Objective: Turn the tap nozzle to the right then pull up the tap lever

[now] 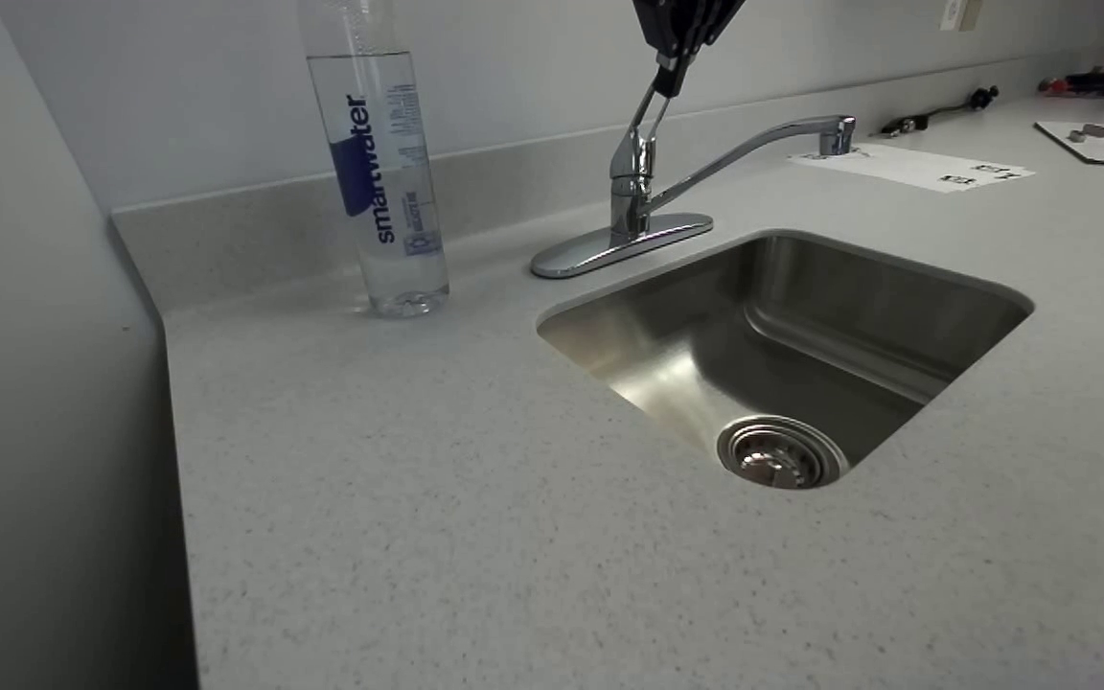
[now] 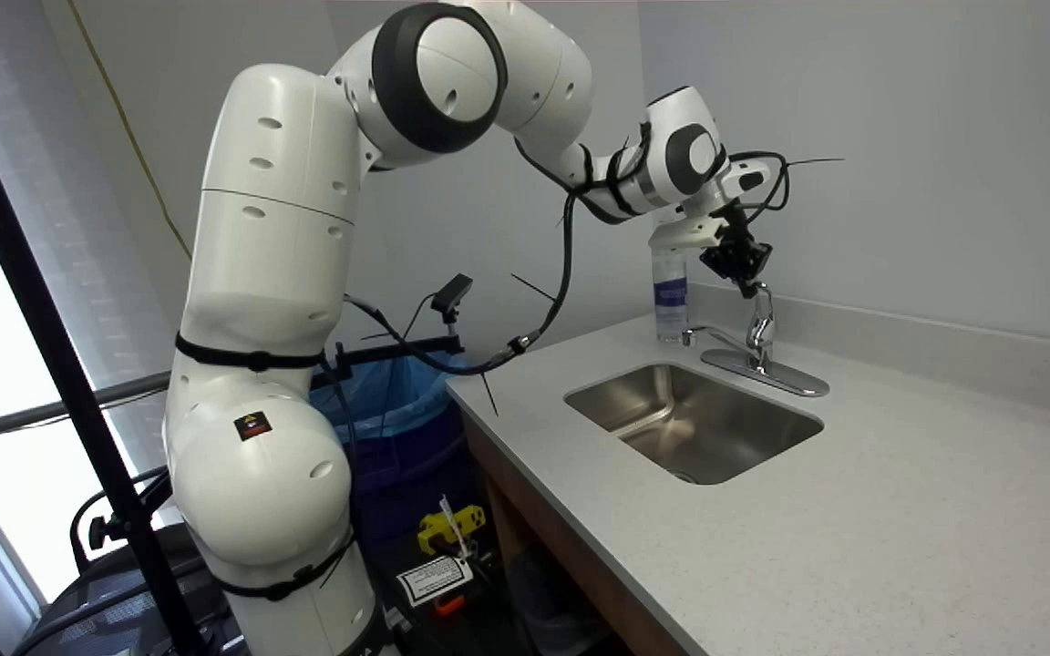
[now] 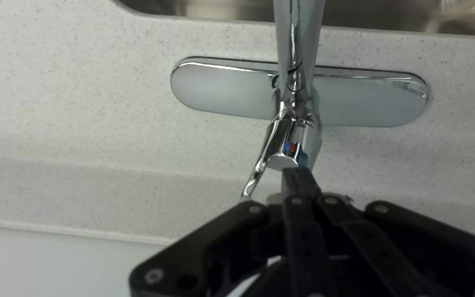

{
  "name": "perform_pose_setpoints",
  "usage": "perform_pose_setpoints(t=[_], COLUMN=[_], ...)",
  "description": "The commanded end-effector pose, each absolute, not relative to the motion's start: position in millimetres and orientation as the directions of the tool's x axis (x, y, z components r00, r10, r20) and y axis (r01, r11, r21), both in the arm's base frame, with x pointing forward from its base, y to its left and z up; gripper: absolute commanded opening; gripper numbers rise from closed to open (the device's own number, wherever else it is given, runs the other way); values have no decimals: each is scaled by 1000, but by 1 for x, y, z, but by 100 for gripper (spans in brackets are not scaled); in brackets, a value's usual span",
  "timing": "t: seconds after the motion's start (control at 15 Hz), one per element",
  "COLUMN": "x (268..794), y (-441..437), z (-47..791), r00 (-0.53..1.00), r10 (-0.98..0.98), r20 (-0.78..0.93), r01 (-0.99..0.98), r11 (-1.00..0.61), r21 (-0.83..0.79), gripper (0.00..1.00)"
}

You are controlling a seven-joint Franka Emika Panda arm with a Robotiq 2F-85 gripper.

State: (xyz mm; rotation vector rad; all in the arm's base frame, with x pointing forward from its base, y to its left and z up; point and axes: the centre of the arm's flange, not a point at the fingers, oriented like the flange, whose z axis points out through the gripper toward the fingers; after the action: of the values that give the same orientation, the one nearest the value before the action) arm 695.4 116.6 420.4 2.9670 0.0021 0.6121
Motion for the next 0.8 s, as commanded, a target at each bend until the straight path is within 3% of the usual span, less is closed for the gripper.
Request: perform_pose_setpoints(t=[0.0, 0.73], x=[712, 674], y=[117, 121], z=[425, 436], r00=[890, 925], r10=[12, 18], r20=[455, 379], r01=[-50, -14], r11=[-991, -997], r21=[123, 82], gripper=[0, 0])
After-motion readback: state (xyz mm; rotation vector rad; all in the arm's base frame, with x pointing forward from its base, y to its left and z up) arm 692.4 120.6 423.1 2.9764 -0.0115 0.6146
